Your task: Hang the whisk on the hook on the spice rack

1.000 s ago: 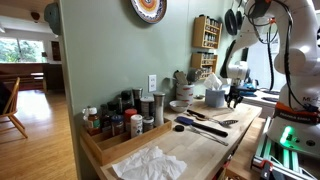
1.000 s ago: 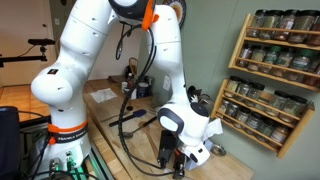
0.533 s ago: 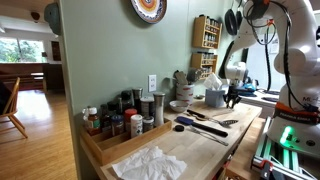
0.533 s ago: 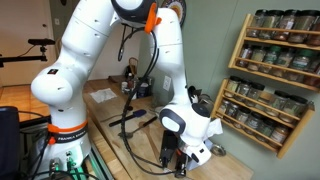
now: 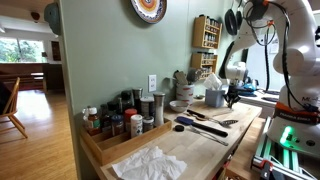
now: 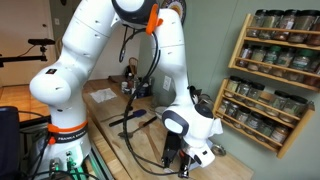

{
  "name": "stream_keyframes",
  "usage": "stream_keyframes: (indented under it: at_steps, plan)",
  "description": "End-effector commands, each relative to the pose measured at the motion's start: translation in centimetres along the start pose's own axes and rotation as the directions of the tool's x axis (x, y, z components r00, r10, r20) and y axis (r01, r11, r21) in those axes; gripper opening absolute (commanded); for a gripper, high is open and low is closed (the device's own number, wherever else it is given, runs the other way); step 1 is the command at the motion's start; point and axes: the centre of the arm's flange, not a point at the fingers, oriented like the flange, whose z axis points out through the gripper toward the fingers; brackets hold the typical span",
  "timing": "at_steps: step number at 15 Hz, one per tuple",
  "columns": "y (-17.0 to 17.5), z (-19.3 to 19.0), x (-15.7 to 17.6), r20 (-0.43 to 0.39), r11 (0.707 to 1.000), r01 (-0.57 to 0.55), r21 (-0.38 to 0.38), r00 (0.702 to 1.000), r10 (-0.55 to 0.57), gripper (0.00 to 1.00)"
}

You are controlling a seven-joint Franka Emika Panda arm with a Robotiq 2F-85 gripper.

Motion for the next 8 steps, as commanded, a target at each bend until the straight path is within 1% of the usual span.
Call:
stream_keyframes:
  at_steps: [1,2,3,4,7,8]
  plan:
    - [0.8,0.6,0.7,-0.006,0.999,-0.024,-0.025,1.000,0.024,0.00]
    - [1.1,0.4,0.7,-0.010,0.999,-0.027,-0.031,1.000,0.027,0.03]
    - [1.4,-0.1,0.7,-0.011,0.999,-0.025,-0.027,1.000,0.025,0.00]
    - [2.0,-0.8,0.6,-0.016,0.999,-0.021,-0.026,1.000,0.021,0.02]
    - [4.0,-3.8,0.0,-0.029,1.000,0.010,0.008,1.000,-0.009,0.02]
    - [4.6,-4.8,-0.6,-0.029,0.999,0.037,0.023,0.999,-0.036,0.02]
